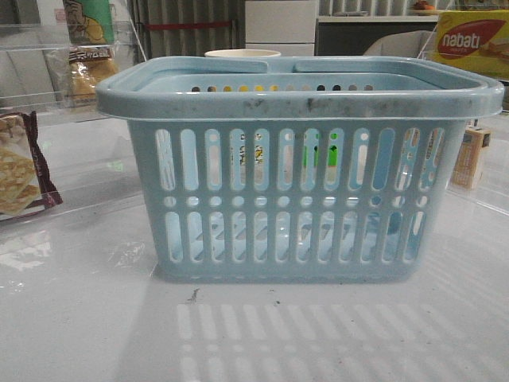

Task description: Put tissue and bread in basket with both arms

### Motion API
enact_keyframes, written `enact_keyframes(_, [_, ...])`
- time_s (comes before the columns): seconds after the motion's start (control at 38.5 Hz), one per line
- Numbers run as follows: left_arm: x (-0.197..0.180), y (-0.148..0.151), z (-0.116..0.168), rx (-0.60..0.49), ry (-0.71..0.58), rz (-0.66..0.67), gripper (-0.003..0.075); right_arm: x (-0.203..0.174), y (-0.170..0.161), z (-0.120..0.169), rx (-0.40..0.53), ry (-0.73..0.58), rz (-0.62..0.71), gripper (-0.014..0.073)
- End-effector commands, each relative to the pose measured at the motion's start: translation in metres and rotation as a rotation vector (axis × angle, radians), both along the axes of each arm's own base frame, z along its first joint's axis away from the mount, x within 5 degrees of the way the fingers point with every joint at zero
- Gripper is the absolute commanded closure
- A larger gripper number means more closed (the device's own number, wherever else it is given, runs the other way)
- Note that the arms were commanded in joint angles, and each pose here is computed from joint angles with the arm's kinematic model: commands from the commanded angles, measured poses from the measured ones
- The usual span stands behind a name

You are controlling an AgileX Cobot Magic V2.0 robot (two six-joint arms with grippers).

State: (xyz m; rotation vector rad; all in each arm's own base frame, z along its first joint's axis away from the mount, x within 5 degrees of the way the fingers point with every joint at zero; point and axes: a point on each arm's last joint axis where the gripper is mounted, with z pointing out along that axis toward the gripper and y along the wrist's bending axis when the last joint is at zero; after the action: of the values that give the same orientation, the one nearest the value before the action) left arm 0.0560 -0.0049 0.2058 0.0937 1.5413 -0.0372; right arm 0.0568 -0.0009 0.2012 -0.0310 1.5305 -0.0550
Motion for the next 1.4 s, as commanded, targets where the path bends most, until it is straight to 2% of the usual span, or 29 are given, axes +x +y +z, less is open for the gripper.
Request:
enact_keyframes(0.0, [-0.002, 0.001, 0.009, -0.021, -0.103, 0.007, 0.0629, -0.002, 0.0, 0.008, -0.006, -0.098, 0.002, 0.054])
enact_keyframes(0.57, [-0.002, 0.001, 0.009, -0.021, -0.103, 0.007, 0.0629, -0.002, 0.0, 0.008, -0.006, -0.1, 0.002, 0.054])
enact_keyframes(0.7, [-0.002, 0.001, 0.009, -0.021, -0.105, 0.007, 0.0629, -0.003, 0.001, 0.012, -0.006, -0.137, 0.004, 0.054])
enact_keyframes(0.86, [-0.004, 0.002, 0.021, -0.034, -0.189, 0.013, 0.0629, -0.005, 0.001, 0.022, -0.006, -0.174, 0.005, 0.054])
enact_keyframes(0.93, [-0.008, 0.002, 0.037, -0.038, -0.234, 0.012, 0.0629, -0.008, 0.001, 0.038, -0.006, -0.21, 0.004, 0.054])
enact_keyframes(1.06, [-0.02, 0.003, 0.077, -0.045, -0.327, 0.008, 0.0629, -0.024, 0.0, 0.084, -0.006, -0.264, -0.003, 0.054])
enact_keyframes(1.22, [-0.034, 0.003, 0.128, -0.049, -0.385, 0.0, 0.0629, -0.035, 0.0, 0.132, -0.003, -0.228, -0.012, 0.054])
enact_keyframes(1.38, [-0.033, 0.002, 0.174, -0.043, -0.343, -0.01, 0.0629, -0.029, -0.001, 0.169, 0.0, -0.128, -0.02, 0.054])
